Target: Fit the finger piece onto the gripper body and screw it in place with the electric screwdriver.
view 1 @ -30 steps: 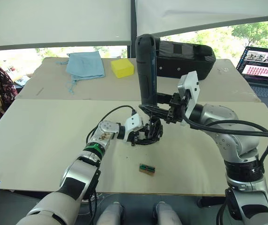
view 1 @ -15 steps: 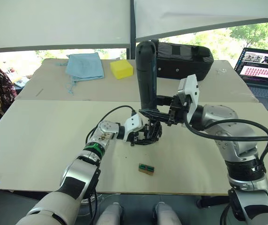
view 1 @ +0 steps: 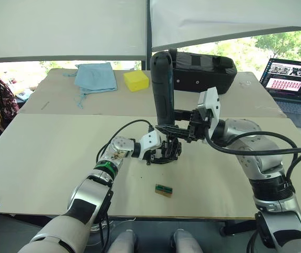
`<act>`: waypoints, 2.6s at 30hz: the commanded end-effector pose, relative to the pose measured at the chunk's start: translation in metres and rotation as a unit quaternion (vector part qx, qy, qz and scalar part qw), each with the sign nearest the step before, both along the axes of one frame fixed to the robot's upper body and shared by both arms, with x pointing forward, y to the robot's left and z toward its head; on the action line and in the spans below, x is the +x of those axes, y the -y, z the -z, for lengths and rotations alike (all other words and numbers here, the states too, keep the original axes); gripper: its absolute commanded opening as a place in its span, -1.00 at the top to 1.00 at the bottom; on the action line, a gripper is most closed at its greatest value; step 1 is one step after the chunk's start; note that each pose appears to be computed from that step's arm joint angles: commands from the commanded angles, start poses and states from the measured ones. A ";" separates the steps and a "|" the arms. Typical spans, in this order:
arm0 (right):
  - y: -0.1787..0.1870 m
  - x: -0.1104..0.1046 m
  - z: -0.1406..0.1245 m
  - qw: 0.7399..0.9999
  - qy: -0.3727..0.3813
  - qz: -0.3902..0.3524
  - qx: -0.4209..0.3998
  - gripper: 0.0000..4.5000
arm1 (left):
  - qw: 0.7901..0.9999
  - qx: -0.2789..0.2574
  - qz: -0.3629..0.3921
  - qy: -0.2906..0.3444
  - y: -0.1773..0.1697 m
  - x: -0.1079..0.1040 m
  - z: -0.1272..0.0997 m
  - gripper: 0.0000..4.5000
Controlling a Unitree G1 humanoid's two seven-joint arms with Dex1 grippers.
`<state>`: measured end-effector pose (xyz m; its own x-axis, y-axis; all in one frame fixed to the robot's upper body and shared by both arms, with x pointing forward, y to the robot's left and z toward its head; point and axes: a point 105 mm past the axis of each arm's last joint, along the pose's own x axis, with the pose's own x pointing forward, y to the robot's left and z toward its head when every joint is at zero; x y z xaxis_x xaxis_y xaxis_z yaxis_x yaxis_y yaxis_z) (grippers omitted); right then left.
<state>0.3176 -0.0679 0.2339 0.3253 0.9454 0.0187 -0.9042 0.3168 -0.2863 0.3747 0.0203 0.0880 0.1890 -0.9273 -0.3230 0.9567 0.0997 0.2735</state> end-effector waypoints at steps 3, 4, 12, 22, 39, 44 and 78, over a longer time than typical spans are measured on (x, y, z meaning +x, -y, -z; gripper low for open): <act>0.022 0.019 0.038 0.995 -0.046 0.064 -0.058 0.15 | 1.000 -0.009 -0.010 0.020 -0.005 0.007 -0.014 -0.02; 0.023 0.020 0.037 0.995 -0.041 0.064 -0.060 0.15 | 1.000 -0.010 -0.013 0.017 -0.007 0.008 -0.014 -0.02; 0.024 0.023 0.025 0.996 -0.018 0.070 -0.048 0.15 | 1.000 -0.008 -0.022 0.009 -0.011 0.009 -0.011 -0.02; 0.012 0.003 -0.045 0.996 0.077 0.045 0.025 0.15 | 1.000 0.000 -0.031 -0.004 -0.014 0.010 -0.006 -0.02; -0.018 -0.055 -0.081 0.989 0.065 -0.092 0.098 0.15 | 0.999 0.024 -0.032 -0.002 -0.020 0.009 0.001 -0.47; -0.021 -0.064 -0.067 0.989 0.034 -0.108 0.092 0.15 | 0.999 0.027 -0.027 0.007 -0.039 0.011 -0.007 -1.00; -0.019 -0.099 0.017 0.996 0.006 -0.071 0.055 0.15 | 0.973 0.050 0.225 -0.006 -0.035 -0.092 0.014 -1.00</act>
